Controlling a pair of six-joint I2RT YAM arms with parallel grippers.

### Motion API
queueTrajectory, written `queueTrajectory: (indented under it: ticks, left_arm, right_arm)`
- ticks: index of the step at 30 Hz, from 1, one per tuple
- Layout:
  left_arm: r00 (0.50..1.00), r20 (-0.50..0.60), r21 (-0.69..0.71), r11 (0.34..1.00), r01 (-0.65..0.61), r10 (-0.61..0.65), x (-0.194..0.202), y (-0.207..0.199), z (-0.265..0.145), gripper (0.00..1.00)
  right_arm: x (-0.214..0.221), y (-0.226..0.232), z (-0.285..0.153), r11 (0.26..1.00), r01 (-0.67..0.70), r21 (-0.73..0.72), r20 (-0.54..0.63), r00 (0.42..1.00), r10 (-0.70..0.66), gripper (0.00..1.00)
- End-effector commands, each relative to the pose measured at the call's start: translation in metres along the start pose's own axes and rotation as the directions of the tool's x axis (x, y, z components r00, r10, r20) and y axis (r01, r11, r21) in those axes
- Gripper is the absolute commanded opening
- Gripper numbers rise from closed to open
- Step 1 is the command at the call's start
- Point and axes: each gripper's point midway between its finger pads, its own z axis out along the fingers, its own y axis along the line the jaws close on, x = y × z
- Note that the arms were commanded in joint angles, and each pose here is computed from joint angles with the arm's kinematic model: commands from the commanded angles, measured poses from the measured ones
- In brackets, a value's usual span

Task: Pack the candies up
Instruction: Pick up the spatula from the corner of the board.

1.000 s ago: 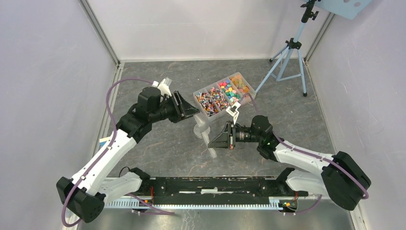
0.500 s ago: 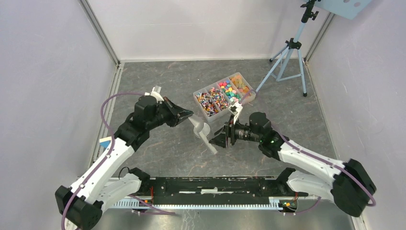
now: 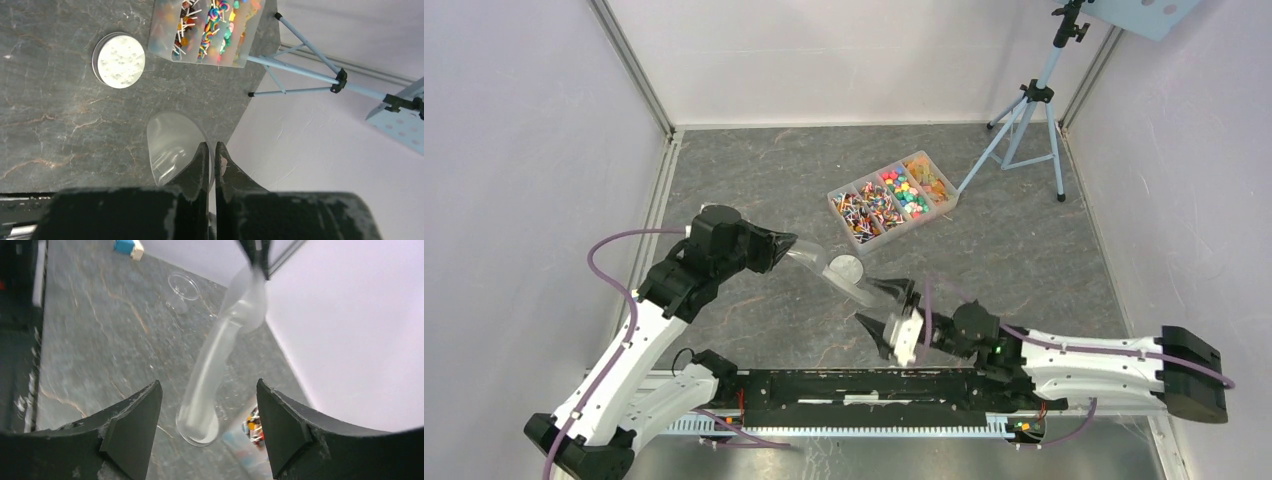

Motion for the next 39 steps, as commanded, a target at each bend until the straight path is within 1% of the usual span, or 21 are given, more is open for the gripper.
queueTrajectory:
  ticks: [1,2,5,9,11,15,20,24,28,32,35,36,38,39]
  left_arm:
    - [0.989,0.049,-0.068,0.988,0.141,-0.137,-0.009,-0.005,-0.011,0.02]
    - [0.988,0.048,-0.084,0.985,0.152,-0.149,-0.009,-0.003,-0.011,0.02]
    - [0.984,0.042,-0.112,0.977,0.179,-0.175,-0.007,0.0,-0.013,0.02]
    - [0.98,0.045,-0.131,0.971,0.2,-0.196,-0.007,0.002,-0.019,0.02]
    - [0.979,0.049,-0.133,0.97,0.205,-0.2,-0.007,0.001,-0.022,0.02]
    - [0.975,0.076,-0.124,0.968,0.219,-0.211,-0.013,0.0,-0.029,0.02]
    - [0.973,0.073,-0.125,0.965,0.229,-0.221,-0.012,0.001,-0.029,0.02]
    - [0.973,0.061,-0.138,0.964,0.229,-0.222,-0.009,0.004,-0.027,0.02]
    - [0.973,0.04,-0.152,0.961,0.232,-0.229,-0.004,0.006,-0.026,0.02]
    - [0.971,0.043,-0.148,0.96,0.239,-0.236,-0.005,0.008,-0.027,0.02]
    - [0.971,0.038,-0.147,0.959,0.24,-0.237,-0.004,0.007,-0.028,0.02]
    - [0.971,0.035,-0.145,0.96,0.24,-0.238,-0.004,0.006,-0.028,0.04]
    - [0.972,0.038,-0.138,0.962,0.237,-0.234,-0.005,0.005,-0.029,0.16]
    - [0.972,0.046,-0.133,0.963,0.233,-0.228,-0.006,0.005,-0.03,0.25]
  right_arm:
    - [-0.021,-0.017,-0.011,0.841,0.511,0.178,0.081,0.844,-0.53,0.76]
    - [-0.02,-0.016,-0.01,0.816,0.547,0.185,0.077,0.82,-0.567,0.75]
    - [-0.013,-0.011,-0.003,0.75,0.644,0.15,0.045,0.754,-0.656,0.73]
    - [-0.01,-0.017,-0.002,0.651,0.74,0.167,-0.03,0.664,-0.747,0.71]
    - [-0.009,-0.017,0.0,0.612,0.775,0.158,-0.051,0.626,-0.778,0.7]
    - [-0.012,-0.011,0.001,0.565,0.811,0.15,-0.044,0.577,-0.816,0.65]
    - [-0.017,-0.004,0.006,0.54,0.83,0.142,-0.037,0.549,-0.835,0.63]
    - [-0.021,0.002,0.009,0.536,0.833,0.138,-0.02,0.544,-0.839,0.6]
    - [-0.02,0.006,0.013,0.533,0.836,0.128,-0.02,0.539,-0.842,0.54]
    - [-0.024,0.009,0.013,0.537,0.833,0.13,-0.016,0.543,-0.839,0.44]
    - [-0.022,0.009,0.013,0.548,0.826,0.129,-0.021,0.555,-0.832,0.3]
    - [-0.022,0.009,0.013,0.557,0.82,0.134,-0.022,0.564,-0.825,0.23]
    - [-0.022,0.006,0.011,0.587,0.796,0.147,-0.026,0.597,-0.802,0.15]
    - [-0.022,0.004,0.01,0.608,0.779,0.156,-0.031,0.619,-0.785,0.12]
